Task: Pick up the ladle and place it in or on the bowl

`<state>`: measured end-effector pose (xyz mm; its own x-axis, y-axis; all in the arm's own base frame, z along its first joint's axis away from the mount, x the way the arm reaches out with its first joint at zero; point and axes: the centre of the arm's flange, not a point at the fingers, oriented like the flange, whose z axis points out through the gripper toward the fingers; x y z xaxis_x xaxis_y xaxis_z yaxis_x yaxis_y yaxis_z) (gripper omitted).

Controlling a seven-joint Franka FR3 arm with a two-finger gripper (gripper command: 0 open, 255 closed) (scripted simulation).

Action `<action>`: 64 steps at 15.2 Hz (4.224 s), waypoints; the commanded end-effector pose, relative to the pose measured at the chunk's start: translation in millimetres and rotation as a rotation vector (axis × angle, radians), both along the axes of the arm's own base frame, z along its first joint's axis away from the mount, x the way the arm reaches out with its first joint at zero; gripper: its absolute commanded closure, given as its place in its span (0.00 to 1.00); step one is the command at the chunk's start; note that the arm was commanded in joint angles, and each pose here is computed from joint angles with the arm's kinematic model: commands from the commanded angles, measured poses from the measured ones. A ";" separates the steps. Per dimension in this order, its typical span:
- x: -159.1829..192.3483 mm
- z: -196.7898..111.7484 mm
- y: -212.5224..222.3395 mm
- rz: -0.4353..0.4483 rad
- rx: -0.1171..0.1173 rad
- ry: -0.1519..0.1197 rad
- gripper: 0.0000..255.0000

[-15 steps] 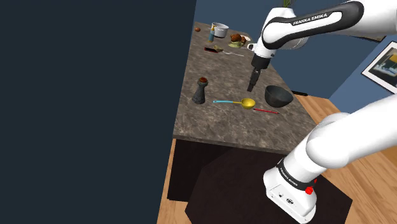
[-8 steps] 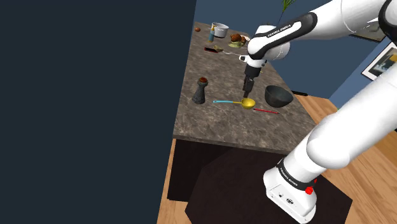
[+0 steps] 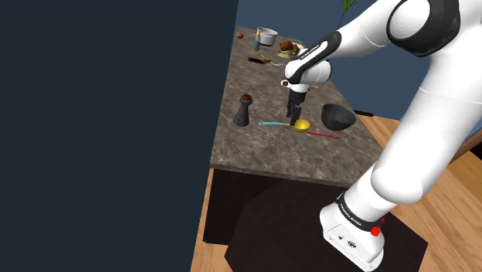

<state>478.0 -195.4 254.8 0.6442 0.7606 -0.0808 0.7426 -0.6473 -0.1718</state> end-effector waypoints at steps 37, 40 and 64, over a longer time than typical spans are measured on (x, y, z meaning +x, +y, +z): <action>-4.8 38.7 -0.7 0.007 0.001 0.001 1.00; -4.8 54.5 -0.7 0.007 0.001 0.001 1.00; -44.1 139.3 -98.7 0.007 0.001 0.001 1.00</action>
<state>436.7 -278.8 390.1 0.6400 0.7642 -0.0803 0.7460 -0.6430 -0.1731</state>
